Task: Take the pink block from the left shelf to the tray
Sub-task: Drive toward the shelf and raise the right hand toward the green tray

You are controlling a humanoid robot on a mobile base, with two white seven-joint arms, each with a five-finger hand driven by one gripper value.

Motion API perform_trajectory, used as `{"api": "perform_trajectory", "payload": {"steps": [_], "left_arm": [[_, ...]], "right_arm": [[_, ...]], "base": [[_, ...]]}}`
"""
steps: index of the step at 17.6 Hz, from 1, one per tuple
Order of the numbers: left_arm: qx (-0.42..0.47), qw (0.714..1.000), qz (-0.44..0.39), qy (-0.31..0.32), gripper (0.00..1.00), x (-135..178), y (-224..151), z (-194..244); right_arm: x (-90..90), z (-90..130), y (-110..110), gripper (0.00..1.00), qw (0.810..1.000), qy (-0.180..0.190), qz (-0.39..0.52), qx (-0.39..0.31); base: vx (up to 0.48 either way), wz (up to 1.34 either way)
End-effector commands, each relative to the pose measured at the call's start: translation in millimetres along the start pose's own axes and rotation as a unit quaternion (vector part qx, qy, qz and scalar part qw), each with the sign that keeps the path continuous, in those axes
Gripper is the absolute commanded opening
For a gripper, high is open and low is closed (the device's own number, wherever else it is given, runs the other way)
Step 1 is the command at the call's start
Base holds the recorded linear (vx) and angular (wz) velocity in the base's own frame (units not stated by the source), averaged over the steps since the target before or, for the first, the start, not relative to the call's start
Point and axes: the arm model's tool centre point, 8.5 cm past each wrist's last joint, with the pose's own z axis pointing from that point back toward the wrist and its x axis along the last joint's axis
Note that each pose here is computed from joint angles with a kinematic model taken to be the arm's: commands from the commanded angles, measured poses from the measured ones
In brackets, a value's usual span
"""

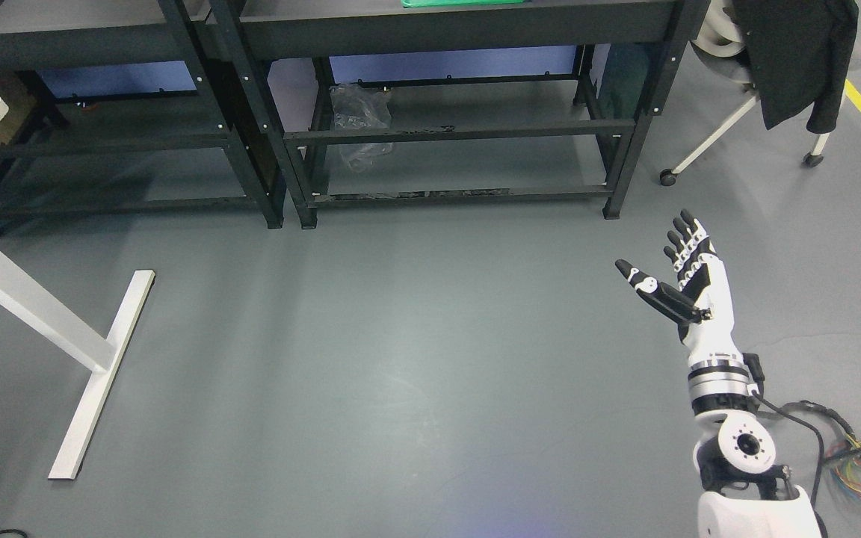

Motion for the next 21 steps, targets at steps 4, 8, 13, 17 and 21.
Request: {"api": "perform_trajectory", "payload": {"steps": [4, 8, 13, 17, 21], "left_arm": [[0.008, 1.000, -0.001, 0.001, 1.00, -7, 10, 2], [0.008, 1.000, -0.001, 0.001, 1.00, -7, 10, 2], [0.008, 1.000, -0.001, 0.001, 1.00, -7, 10, 2], [0.008, 1.000, -0.001, 0.001, 1.00, -7, 10, 2], [0.008, 1.000, -0.001, 0.001, 1.00, -7, 10, 2]], "right_arm": [[4.0, -4, -2, 1.00, 1.000, -0.005, 0.008, 0.006], [4.2, -4, -2, 1.00, 1.000, -0.006, 0.008, 0.006], [3.4, -3, -2, 1.00, 1.000, -0.004, 0.008, 0.005], [1.6, -2, -1, 1.00, 1.000, -0.001, 0.002, 0.010], [13.5, -11, 4, 0.98, 0.987, -0.027, 0.154, 0.030]], "base": [[0.000, 0.00], [0.000, 0.00], [0.000, 0.00], [0.015, 0.00], [0.094, 0.01]]}}
